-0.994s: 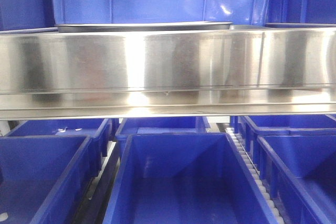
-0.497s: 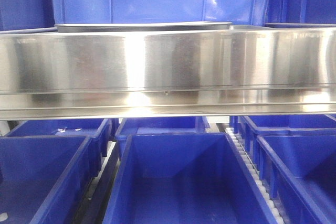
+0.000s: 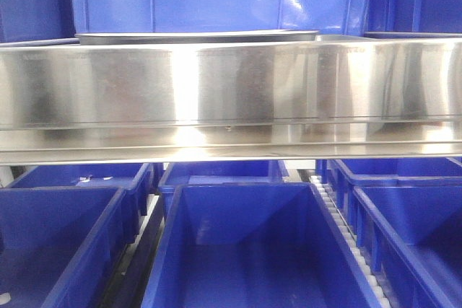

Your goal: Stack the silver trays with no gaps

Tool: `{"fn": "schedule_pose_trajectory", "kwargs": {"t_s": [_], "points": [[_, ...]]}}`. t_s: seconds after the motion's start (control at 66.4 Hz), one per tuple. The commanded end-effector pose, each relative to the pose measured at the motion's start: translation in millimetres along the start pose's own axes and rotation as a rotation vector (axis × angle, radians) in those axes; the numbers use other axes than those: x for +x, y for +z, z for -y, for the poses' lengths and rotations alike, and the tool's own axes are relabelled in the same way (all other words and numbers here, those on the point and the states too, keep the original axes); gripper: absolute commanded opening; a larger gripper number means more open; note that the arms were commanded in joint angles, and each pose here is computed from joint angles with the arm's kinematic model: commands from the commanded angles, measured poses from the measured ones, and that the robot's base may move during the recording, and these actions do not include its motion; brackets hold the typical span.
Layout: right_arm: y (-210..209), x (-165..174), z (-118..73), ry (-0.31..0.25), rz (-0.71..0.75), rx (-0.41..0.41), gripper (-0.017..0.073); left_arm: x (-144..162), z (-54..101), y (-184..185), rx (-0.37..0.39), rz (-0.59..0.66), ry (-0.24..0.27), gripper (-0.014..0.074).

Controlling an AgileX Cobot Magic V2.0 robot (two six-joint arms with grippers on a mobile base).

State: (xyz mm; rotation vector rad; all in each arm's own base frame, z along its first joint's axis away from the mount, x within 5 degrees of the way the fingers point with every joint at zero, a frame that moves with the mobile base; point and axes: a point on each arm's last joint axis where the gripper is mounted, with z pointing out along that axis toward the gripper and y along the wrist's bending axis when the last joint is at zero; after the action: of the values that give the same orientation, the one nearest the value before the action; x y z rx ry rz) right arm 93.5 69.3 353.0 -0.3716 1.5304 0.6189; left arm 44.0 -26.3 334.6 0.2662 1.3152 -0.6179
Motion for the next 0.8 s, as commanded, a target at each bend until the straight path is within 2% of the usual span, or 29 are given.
{"fn": "schedule_pose_trajectory", "kwargs": {"t_s": [0.0,0.181,0.301,0.392,0.407,0.437,0.542,0.693,0.783], "points": [[-1.6,-2.7,-1.3,-0.017,0.024,-0.013,-0.0018,-1.3,1.7,-1.2,0.023,0.02,0.002,-0.0008],[-1.6,-2.7,-1.3,-0.012,0.023,-0.013,-0.0018,-1.3,1.7,-1.2,0.023,0.02,0.002,-0.0008],[-2.7,6.2,1.9,0.085,-0.002,0.006,-0.0018,-1.3,1.7,-1.2,0.023,0.02,0.002,-0.0008],[-8.1,16.9,9.0,0.005,0.03,0.046,-0.0018,-1.3,1.7,-1.2,0.023,0.02,0.002,-0.0008],[-9.0,20.5,11.1,-0.033,0.038,0.059,-0.0018,-1.3,1.7,-1.2,0.023,0.02,0.002,-0.0008],[-12.4,24.1,14.1,-0.039,0.067,0.08,-0.0018,-1.3,1.6,-1.1,0.021,0.02,0.003,-0.0008],[-25.4,46.9,31.5,-0.191,0.131,0.236,-0.0018,-1.3,1.6,-1.1,0.021,0.02,0.003,-0.0008],[-45.3,74.1,46.4,-0.206,0.109,0.423,-0.0018,-1.3,1.6,-1.1,0.021,0.02,0.003,-0.0008],[-55.3,91.5,50.7,-0.199,0.087,0.497,-0.0018,-1.3,1.6,-1.1,0.021,0.02,0.003,-0.0008]]}}
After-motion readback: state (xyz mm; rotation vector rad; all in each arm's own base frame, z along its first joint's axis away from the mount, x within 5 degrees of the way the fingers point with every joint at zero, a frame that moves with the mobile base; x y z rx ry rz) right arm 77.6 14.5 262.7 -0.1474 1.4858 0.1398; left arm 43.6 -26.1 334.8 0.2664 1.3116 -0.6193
